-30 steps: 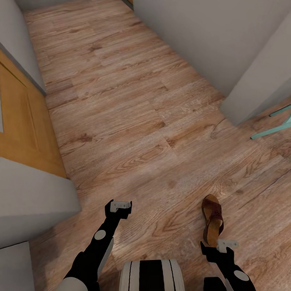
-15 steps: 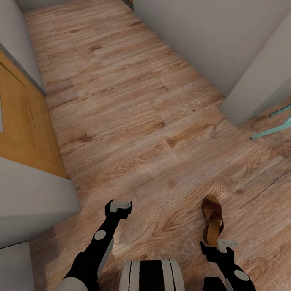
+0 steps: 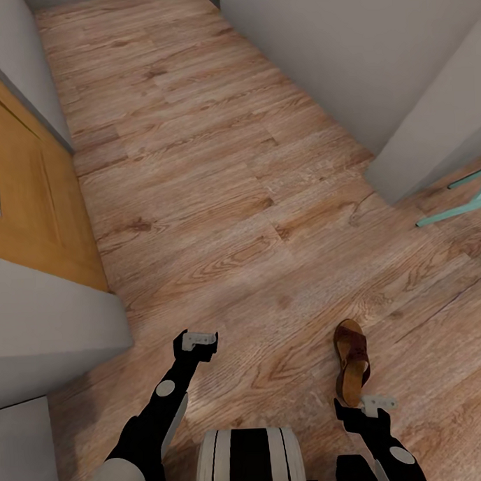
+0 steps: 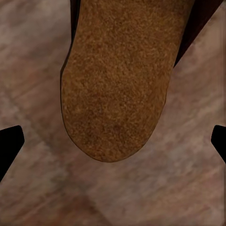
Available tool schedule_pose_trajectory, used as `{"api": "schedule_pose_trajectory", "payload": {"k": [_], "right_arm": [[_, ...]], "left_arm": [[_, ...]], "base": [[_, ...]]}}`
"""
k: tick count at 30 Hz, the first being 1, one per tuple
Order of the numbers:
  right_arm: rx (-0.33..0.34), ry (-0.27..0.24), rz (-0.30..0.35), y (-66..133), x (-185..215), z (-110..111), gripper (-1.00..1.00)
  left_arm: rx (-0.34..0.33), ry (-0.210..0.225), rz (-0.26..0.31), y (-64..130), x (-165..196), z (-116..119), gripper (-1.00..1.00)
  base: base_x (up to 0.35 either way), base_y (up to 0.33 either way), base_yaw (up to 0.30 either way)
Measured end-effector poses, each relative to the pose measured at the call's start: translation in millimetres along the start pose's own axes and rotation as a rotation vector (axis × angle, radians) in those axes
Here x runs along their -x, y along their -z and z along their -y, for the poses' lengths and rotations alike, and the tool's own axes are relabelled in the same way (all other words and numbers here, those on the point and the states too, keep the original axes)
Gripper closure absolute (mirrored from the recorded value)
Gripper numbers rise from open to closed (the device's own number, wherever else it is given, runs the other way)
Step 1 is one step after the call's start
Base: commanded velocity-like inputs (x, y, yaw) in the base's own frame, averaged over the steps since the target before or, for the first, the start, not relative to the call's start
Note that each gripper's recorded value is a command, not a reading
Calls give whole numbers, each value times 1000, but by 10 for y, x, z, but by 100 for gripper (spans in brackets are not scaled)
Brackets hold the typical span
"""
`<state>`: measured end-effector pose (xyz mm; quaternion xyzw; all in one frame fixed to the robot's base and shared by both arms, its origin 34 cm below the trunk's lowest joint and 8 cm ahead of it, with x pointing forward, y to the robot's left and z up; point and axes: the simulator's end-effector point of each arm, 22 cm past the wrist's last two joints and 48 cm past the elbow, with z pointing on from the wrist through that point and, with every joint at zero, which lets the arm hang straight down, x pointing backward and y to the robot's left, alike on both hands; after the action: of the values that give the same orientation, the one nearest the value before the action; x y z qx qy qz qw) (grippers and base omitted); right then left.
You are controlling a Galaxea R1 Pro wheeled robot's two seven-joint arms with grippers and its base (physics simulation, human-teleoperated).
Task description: Pick up the two gym shoes and the two sandals from the corridor floor and place them onto the hallstand (shoe rack) in the corridor, making sure they are on the rack and not on the floor. Arrange them so the two gym shoes are next to each other and the two sandals are next to each other.
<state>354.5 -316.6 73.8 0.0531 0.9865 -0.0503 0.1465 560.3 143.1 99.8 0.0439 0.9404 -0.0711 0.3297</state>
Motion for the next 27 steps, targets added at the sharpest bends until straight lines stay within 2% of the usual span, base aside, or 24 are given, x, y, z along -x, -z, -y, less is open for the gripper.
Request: {"api": "schedule_pose_trajectory", "payload": {"k": [11,27], "right_arm": [[-4,2,-32,-46,-158,8,-100],[-4,2,-32,-48,-161,9,-100]], "left_arm": [[-1,5,-31,-40,-196,0,-100],[-1,5,-33,-42,-210,1,-100]], "base": [[0,0,43],[0,0,3]]}}
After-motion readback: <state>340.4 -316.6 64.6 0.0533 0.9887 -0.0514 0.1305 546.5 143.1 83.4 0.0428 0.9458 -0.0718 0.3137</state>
